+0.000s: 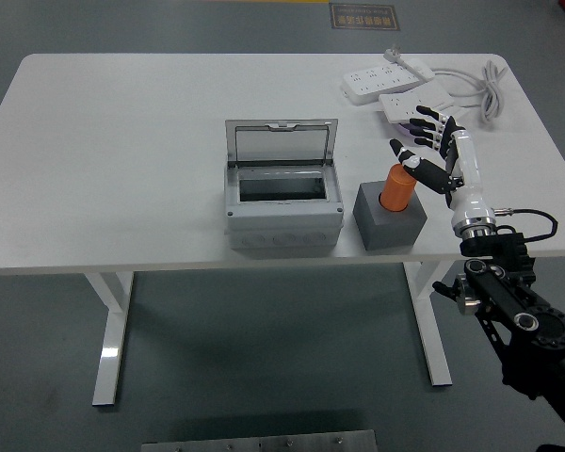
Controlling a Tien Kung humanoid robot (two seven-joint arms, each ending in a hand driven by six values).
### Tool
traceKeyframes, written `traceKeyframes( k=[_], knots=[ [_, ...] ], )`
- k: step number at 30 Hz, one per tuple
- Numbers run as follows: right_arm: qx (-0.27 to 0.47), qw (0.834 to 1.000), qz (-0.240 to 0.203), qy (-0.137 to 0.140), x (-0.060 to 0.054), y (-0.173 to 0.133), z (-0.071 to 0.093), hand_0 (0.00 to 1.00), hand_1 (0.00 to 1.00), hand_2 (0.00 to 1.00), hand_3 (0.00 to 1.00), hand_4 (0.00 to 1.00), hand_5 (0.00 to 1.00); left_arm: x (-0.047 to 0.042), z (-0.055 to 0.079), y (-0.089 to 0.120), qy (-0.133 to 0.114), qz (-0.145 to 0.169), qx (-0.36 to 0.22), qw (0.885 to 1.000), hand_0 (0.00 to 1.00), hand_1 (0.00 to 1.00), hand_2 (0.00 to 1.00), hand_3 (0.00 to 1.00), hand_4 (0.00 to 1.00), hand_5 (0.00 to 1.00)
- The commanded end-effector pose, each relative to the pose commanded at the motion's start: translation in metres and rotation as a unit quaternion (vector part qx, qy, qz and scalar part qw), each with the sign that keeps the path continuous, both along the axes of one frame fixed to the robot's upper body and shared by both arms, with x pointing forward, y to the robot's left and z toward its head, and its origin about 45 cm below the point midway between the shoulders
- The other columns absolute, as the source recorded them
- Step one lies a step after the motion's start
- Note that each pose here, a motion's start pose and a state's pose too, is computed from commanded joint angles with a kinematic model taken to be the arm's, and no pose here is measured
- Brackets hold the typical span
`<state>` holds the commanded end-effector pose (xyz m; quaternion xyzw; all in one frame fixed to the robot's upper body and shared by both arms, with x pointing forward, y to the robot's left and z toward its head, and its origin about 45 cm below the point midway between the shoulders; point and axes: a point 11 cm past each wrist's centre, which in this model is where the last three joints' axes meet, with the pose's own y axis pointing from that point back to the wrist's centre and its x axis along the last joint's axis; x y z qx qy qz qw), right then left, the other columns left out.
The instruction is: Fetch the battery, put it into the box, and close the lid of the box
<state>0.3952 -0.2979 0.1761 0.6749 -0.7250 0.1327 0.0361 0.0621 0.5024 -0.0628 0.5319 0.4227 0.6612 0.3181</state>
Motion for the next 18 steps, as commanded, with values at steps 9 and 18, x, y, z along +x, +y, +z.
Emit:
traceKeyframes(
  k=[9,18],
  knots=[
    [-0.003,1.000,-0.002,0.015,-0.001,-0.001,-0.011,0.679,0.668,0.672,0.735,0.841,0.148,0.0064,0.000,-0.002,-0.002,-0.004,-0.002,1.000,0.662,0.721,0.668,0.657,0.745,0.414],
    [-0.003,1.000,0.000,0.027,-0.003,0.002,-0.020,0.698,0.689,0.683,0.737,0.829,0.131,0.0130,0.001,-0.004,-0.004,-0.010,-0.003,1.000,0.656,0.722,0.667,0.654,0.742,0.409]
  ],
)
